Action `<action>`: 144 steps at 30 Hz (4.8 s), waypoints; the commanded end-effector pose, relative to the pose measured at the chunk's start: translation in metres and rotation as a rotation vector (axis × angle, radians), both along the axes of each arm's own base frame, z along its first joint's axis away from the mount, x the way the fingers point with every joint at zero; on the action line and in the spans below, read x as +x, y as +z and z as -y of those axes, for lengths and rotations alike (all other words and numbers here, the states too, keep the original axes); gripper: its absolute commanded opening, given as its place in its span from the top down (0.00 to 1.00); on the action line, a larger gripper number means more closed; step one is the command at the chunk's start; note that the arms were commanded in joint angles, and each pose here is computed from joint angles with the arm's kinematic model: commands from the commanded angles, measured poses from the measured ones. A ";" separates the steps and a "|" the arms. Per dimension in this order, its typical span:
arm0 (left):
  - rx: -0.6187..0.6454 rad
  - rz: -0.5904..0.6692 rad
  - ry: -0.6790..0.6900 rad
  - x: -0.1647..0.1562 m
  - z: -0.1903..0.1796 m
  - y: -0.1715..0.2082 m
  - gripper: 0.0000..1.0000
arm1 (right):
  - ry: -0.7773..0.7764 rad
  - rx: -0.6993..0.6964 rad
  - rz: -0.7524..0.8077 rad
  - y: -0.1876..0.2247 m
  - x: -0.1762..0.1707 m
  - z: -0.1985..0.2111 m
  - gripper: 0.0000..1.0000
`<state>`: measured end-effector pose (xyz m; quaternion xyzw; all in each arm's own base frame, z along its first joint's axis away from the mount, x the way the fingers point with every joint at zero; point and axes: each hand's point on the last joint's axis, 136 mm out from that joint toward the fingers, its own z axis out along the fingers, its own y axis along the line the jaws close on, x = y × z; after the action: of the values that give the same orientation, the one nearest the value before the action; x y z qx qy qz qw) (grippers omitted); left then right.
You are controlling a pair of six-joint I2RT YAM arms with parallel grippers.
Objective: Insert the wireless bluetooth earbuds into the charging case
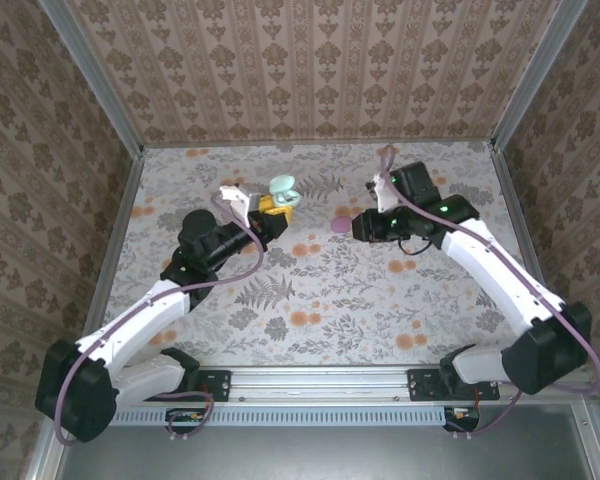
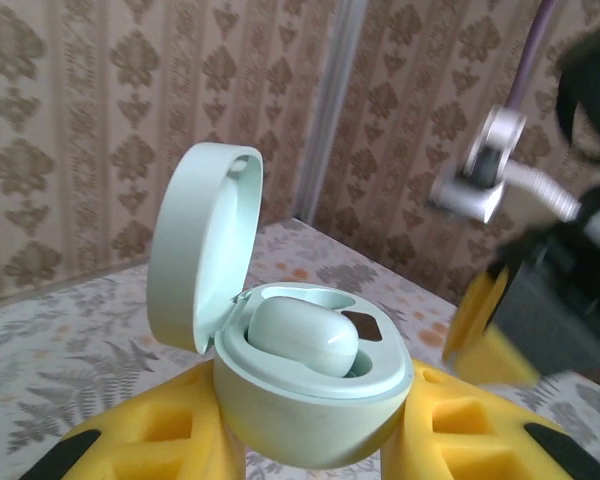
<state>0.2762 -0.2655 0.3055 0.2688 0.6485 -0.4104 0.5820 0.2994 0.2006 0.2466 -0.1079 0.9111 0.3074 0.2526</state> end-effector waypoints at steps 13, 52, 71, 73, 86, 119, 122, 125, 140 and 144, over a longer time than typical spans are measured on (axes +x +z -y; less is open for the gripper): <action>-0.047 0.122 -0.375 -0.038 0.051 0.036 0.71 | 0.305 0.344 0.271 0.132 -0.036 -0.039 0.74; -0.053 0.149 -0.434 -0.053 0.058 0.047 0.71 | 0.302 0.352 0.259 0.116 -0.007 -0.060 0.75; -0.061 0.160 -0.426 -0.053 0.059 0.053 0.71 | 0.283 0.296 0.244 0.102 -0.004 -0.059 0.68; -0.061 0.163 -0.424 -0.053 0.058 0.053 0.71 | 0.280 0.295 0.246 0.103 -0.004 -0.059 0.67; -0.055 0.161 -0.417 -0.051 0.058 0.051 0.71 | 0.248 0.316 0.256 0.118 -0.004 -0.056 0.61; -0.048 0.171 -0.405 -0.053 0.056 0.052 0.71 | 0.165 0.320 0.218 0.116 0.001 -0.048 0.59; -0.046 0.169 -0.406 -0.054 0.056 0.051 0.71 | 0.135 0.298 0.240 0.118 0.003 -0.042 0.56; -0.045 0.171 -0.402 -0.053 0.055 0.051 0.71 | 0.123 0.290 0.260 0.121 0.002 -0.039 0.55; -0.011 0.182 -0.407 -0.055 0.058 0.045 0.71 | 0.002 0.346 0.330 0.145 0.007 -0.015 0.52; -0.007 0.180 -0.412 -0.057 0.059 0.044 0.71 | -0.015 0.413 0.332 0.156 0.012 -0.015 0.49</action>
<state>0.2288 -0.3247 0.3223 0.4116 0.5601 -0.4983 0.5183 0.3118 0.2145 0.3883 -0.1072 0.7953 0.4346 0.4089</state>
